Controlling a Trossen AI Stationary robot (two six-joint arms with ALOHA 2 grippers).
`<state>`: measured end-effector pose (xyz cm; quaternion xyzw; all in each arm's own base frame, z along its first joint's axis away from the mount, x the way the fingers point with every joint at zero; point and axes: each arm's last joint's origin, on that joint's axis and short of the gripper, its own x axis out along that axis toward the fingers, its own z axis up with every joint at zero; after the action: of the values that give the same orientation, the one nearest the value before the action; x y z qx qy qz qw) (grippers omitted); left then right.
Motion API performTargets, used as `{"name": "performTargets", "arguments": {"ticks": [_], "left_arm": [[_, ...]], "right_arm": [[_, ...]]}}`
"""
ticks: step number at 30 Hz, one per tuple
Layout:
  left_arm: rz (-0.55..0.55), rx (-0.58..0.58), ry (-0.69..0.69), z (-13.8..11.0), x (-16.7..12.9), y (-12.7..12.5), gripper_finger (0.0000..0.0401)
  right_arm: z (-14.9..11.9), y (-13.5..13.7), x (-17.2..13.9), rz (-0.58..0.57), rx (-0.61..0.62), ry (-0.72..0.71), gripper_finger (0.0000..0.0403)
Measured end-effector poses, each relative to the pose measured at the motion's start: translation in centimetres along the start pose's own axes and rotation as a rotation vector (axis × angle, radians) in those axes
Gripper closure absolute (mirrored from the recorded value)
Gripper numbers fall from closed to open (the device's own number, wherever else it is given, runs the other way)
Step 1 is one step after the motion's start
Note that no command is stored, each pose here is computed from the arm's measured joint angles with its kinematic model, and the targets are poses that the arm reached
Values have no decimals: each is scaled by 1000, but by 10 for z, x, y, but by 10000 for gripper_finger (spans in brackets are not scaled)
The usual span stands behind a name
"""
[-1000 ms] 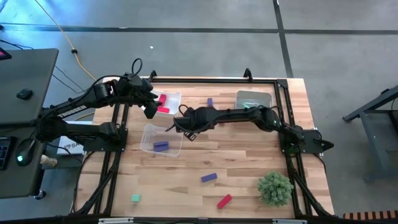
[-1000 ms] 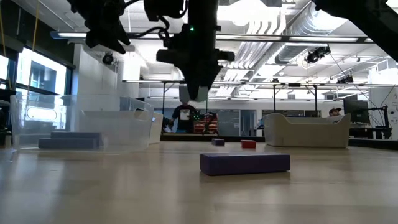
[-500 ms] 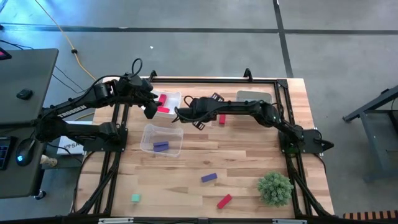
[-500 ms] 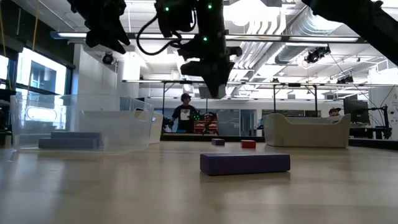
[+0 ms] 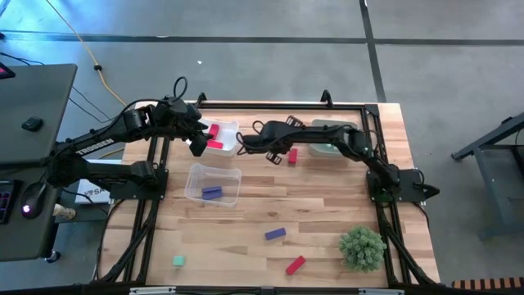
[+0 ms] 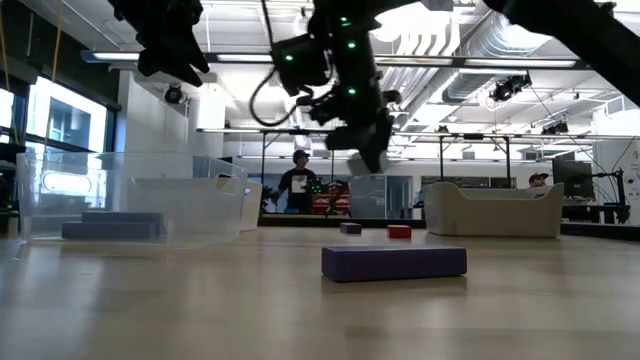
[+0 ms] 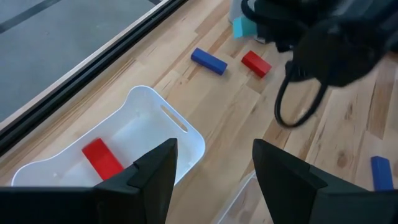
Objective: Sort & place blocks by color
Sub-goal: Put the light blue block into the grey bin
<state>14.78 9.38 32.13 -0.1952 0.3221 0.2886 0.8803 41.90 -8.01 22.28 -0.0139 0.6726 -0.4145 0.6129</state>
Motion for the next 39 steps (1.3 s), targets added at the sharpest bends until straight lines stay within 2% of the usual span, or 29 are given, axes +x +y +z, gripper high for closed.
{"name": "performTargets", "arguments": {"ticks": [7, 17, 22, 29, 35, 39], "left_arm": [[0, -2, -1, 0, 0, 0, 201], [2, -3, -4, 0, 0, 0, 201], [2, -53, -5, 0, 0, 0, 201], [2, -111, -2, 0, 0, 0, 201], [2, -134, -1, 0, 0, 0, 201], [1, -145, 0, 0, 0, 0, 201]], "right_arm": [[-36, -42, 10, -39, 57, 41, 294], [-94, -86, 34, 86, 285, 4, 294], [-115, -100, 46, 161, 400, -8, 294], [-133, -111, 72, 272, 525, -5, 294], [-139, -113, 99, 357, 518, 21, 294], [-140, -117, 110, 373, 527, 26, 294]]}}
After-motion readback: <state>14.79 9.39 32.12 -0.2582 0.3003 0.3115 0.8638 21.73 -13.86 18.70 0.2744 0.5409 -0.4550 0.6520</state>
